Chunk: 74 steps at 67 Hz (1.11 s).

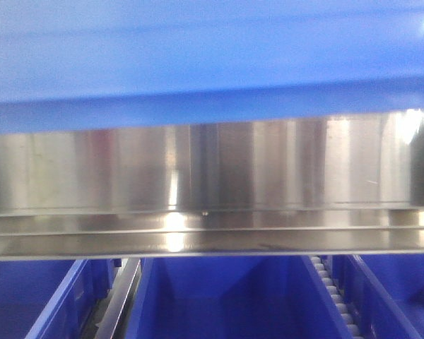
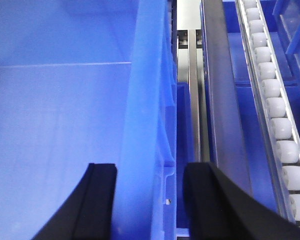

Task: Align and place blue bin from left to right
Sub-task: 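Pull the gripped blue bin off the shelf toward the robot, then hold the blue bin with both grippers while the base turns away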

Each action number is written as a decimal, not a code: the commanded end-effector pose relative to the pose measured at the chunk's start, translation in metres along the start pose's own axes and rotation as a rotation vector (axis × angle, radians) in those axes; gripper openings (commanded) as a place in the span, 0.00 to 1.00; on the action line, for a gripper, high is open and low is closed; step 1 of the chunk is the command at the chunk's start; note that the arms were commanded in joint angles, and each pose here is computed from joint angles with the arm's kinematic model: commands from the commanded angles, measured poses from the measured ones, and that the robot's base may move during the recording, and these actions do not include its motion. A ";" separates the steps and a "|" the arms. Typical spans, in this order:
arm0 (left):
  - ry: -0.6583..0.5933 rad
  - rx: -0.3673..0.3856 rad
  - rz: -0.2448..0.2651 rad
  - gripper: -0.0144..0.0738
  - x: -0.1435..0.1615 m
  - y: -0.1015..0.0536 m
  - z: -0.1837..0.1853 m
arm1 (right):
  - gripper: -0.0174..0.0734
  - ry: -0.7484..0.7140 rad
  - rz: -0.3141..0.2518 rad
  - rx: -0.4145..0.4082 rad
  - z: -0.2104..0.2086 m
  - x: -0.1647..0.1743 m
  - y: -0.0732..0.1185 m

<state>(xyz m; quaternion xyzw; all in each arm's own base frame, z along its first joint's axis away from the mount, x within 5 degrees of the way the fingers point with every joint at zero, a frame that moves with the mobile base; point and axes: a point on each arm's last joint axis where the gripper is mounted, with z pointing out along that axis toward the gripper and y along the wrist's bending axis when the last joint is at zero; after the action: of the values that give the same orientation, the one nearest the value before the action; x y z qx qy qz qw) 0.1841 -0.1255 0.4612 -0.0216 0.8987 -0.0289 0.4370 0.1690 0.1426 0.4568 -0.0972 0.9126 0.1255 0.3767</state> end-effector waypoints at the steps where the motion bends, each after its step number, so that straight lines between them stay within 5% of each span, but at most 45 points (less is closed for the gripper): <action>1: -0.058 0.077 -0.005 0.04 -0.005 -0.002 -0.010 | 0.11 -0.120 0.032 -0.029 -0.007 -0.011 0.000; 74: -0.057 0.076 -0.004 0.04 -0.005 -0.003 -0.009 | 0.11 -0.122 0.032 -0.030 -0.007 -0.011 0.000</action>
<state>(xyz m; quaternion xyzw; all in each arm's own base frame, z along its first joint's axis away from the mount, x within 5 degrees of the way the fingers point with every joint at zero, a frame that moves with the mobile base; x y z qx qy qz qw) 0.1840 -0.1252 0.4611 -0.0220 0.8988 -0.0276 0.4369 0.1695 0.1424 0.4572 -0.0963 0.9116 0.1249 0.3797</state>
